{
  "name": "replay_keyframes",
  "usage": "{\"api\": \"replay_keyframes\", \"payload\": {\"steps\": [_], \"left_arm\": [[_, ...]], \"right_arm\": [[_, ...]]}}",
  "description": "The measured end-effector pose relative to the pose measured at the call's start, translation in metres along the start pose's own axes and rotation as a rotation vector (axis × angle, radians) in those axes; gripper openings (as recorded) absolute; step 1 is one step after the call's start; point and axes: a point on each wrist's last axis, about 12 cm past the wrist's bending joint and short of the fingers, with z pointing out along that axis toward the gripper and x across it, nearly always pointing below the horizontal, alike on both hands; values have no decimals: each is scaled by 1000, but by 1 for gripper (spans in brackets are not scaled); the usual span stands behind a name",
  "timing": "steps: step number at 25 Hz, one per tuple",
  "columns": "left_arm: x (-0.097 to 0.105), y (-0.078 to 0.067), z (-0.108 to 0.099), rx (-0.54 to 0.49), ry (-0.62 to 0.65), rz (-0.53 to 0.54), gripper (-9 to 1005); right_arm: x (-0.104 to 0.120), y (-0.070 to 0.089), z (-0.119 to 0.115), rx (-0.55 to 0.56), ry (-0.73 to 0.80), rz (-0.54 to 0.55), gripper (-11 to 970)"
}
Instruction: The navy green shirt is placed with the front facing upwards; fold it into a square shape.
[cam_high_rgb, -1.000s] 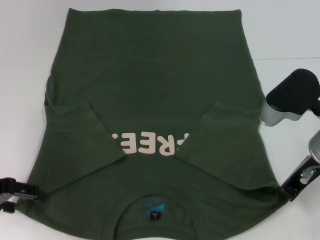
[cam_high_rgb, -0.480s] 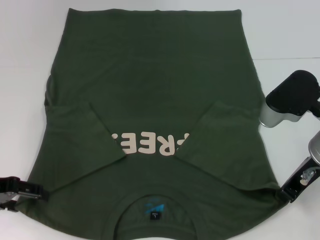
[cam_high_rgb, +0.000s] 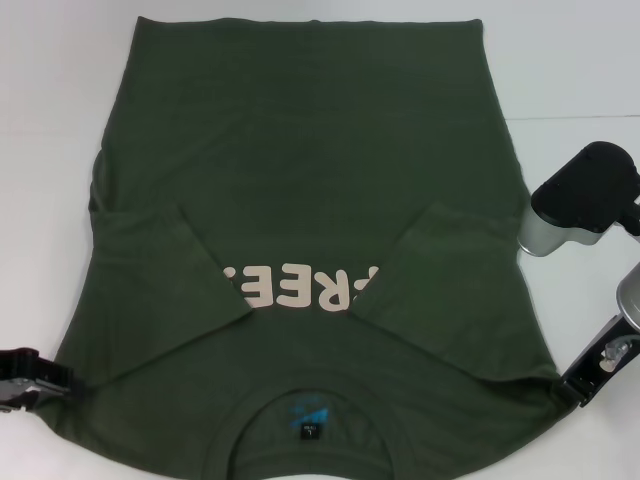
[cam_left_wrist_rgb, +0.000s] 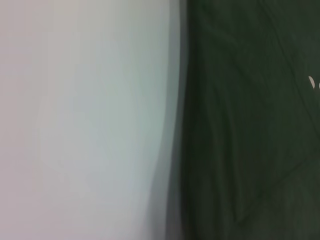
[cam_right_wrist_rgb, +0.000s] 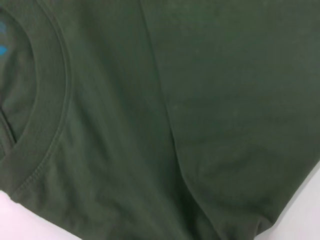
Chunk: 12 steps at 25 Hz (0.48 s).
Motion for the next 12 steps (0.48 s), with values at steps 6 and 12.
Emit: {"api": "replay_keyframes", "payload": {"steps": [6, 12], "left_arm": [[1, 0, 2, 5, 9, 8, 570], [2, -1, 3, 2, 15, 14, 326]], "right_arm": [[0, 0, 0, 0, 0, 2, 37], [0, 0, 0, -1, -2, 2, 37]]}}
